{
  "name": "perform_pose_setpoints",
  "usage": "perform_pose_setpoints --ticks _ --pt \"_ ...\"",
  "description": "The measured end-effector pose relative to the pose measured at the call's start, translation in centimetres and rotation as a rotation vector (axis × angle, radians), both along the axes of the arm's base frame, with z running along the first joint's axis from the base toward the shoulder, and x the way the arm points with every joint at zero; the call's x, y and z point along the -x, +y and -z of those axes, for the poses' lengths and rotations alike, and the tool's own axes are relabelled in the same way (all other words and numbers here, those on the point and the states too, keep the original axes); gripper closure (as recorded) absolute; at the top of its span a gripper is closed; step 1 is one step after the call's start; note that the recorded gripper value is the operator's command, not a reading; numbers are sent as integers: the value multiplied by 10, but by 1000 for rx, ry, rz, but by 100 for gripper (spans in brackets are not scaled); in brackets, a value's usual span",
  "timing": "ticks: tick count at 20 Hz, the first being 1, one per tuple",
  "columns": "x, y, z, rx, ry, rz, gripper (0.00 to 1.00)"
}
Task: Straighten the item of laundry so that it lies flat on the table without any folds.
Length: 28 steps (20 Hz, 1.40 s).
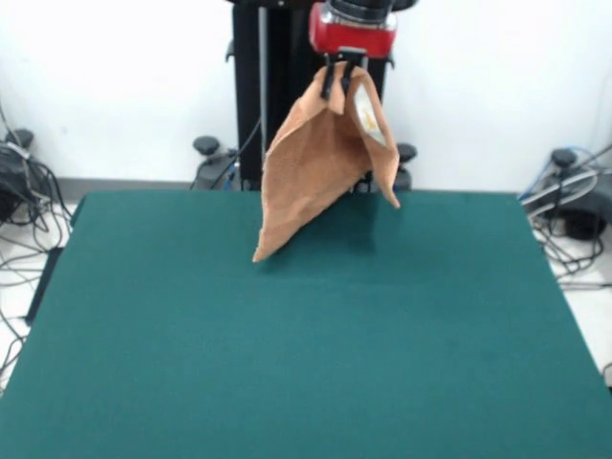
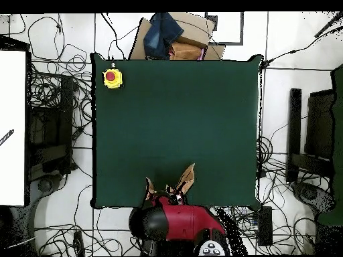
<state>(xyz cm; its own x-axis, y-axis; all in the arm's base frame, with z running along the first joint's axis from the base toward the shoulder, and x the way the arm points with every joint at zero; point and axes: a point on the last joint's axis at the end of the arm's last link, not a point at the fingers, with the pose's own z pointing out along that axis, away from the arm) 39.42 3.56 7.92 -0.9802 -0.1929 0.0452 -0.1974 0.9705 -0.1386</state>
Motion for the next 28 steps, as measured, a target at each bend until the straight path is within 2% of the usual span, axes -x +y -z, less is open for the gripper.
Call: perform_pose_setpoints --ticks 8,12,20,28 --pt "-31 -8 -7 15 -57 -3 100" --pt "-39 -10 -8 19 -72 -5 100" --pt "-37 -9 -4 17 -66 -8 100" --pt "-29 -6 13 9 -44 -14 100"
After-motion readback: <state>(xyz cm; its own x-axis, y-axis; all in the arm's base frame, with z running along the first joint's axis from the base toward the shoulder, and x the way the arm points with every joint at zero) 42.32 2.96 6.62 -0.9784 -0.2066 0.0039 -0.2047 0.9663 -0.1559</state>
